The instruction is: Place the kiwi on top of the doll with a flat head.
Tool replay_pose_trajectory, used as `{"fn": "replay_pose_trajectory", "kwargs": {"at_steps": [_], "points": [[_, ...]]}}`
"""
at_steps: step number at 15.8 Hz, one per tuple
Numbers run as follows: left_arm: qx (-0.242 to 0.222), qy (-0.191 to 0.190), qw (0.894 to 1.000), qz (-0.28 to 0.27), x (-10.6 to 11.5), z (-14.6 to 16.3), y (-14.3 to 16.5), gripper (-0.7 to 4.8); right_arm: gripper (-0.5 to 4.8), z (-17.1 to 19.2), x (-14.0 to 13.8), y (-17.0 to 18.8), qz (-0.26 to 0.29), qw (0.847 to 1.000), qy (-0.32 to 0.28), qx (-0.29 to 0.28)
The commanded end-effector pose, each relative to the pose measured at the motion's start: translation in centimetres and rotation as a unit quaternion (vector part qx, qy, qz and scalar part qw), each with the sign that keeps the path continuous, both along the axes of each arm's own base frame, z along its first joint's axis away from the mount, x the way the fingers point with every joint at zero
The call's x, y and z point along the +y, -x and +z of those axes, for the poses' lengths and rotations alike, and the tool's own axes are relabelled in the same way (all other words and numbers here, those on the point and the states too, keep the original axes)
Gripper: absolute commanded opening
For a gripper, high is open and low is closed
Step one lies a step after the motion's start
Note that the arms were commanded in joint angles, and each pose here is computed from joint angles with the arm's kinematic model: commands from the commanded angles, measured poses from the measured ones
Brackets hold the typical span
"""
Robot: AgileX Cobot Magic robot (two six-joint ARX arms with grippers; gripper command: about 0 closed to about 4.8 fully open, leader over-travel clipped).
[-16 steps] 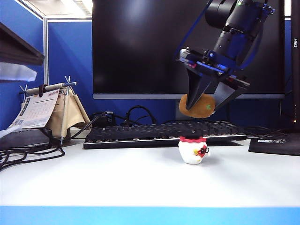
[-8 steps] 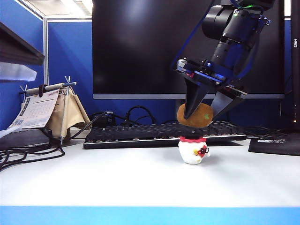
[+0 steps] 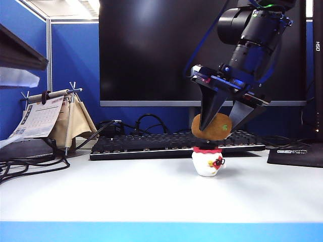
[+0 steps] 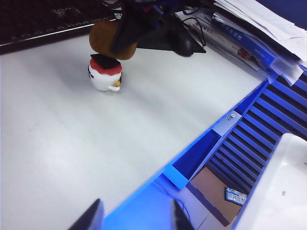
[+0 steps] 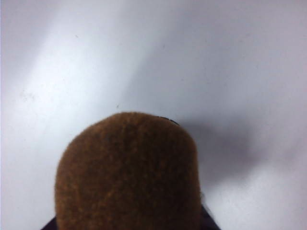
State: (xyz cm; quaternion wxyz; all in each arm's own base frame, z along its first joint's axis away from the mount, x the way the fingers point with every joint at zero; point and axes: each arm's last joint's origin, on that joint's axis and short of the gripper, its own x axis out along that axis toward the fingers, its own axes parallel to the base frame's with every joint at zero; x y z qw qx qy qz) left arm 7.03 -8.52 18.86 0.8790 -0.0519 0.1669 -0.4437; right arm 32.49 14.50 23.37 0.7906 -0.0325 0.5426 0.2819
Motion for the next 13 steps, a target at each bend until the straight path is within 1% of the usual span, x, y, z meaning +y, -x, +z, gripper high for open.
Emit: {"fn": "replay_pose_trajectory", "kwargs": {"at_steps": [1,6,13], "points": [[-0.007,0.005,1.0,0.0,-0.03,0.24,-0.01,1.84,2.79,0.26,0.24,0.08,0.006,1.0,-0.005,-0.005],[-0.007,0.005,1.0,0.0,-0.03,0.23,-0.01,1.84,2.79,0.36,0.73,0.11,0.012,1.0,-0.009,-0.015],[-0.007,0.005,1.0,-0.001,-0.03,0.23,-0.01,1.84,2.85,0.31,0.73,-0.09,0.007,1.0,0.0,-0.026]]}}
